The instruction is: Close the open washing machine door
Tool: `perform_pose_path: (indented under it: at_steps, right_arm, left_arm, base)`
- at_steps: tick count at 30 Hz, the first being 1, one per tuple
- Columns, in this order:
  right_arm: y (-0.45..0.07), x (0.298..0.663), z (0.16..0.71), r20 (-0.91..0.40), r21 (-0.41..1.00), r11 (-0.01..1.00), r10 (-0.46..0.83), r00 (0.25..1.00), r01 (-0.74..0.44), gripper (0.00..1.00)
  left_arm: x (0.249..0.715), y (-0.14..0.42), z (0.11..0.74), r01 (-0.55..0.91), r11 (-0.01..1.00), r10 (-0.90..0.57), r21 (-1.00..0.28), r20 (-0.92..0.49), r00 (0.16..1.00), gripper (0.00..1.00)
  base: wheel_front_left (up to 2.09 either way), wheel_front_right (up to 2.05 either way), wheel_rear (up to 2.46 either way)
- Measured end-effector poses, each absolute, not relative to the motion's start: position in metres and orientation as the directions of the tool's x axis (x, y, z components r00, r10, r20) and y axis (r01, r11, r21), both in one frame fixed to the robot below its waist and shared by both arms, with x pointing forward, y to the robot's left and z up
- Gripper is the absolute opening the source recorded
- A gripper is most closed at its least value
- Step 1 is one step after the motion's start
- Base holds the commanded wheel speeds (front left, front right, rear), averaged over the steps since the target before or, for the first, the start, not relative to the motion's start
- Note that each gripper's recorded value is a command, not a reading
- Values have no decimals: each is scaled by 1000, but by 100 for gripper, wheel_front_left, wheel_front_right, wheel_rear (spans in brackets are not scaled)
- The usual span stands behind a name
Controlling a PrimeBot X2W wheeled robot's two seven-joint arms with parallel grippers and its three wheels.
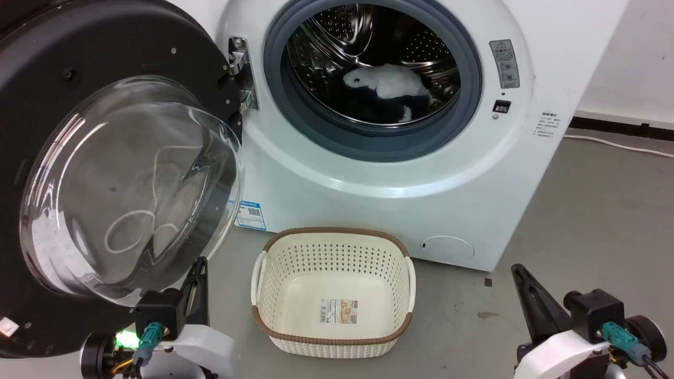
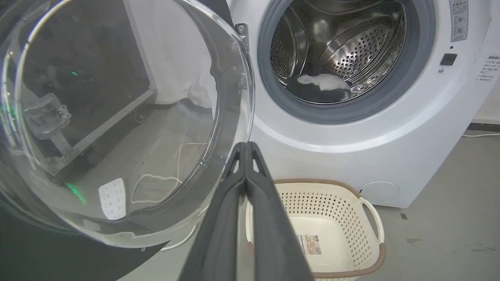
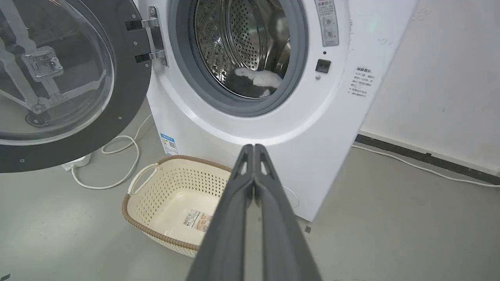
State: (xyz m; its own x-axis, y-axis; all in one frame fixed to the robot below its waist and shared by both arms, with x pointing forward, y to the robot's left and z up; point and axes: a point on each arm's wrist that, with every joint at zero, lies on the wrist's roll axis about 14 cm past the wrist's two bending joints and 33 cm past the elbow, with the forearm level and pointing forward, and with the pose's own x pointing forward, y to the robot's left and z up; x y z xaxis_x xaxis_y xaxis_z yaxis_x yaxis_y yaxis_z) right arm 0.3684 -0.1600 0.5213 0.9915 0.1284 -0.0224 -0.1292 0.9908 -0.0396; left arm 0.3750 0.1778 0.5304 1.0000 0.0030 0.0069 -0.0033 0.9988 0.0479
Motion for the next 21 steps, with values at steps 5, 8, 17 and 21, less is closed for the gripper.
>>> perform_pose_path:
  at_steps: [5,8,17,21]
  right_arm:
    - [-160,368,521,-22,-40,991,128,991,-129,0]
    - [-160,368,521,-22,-40,991,128,991,-129,0]
    - [-160,368,521,-22,-40,991,128,991,-129,0]
    - [-160,368,521,-22,-40,991,128,991,-129,0]
  left_arm:
    - [375,178,530,-3,999,3,48,7,1000,0]
    - [375,178,530,-3,999,3,48,7,1000,0]
    - [375,178,530,-3,999,3,48,7,1000,0]
    - [375,178,530,-3,999,3,48,7,1000,0]
  base:
    - [0,0,0]
    - [0,0,0]
    - [0,0,0]
    - [0,0,0]
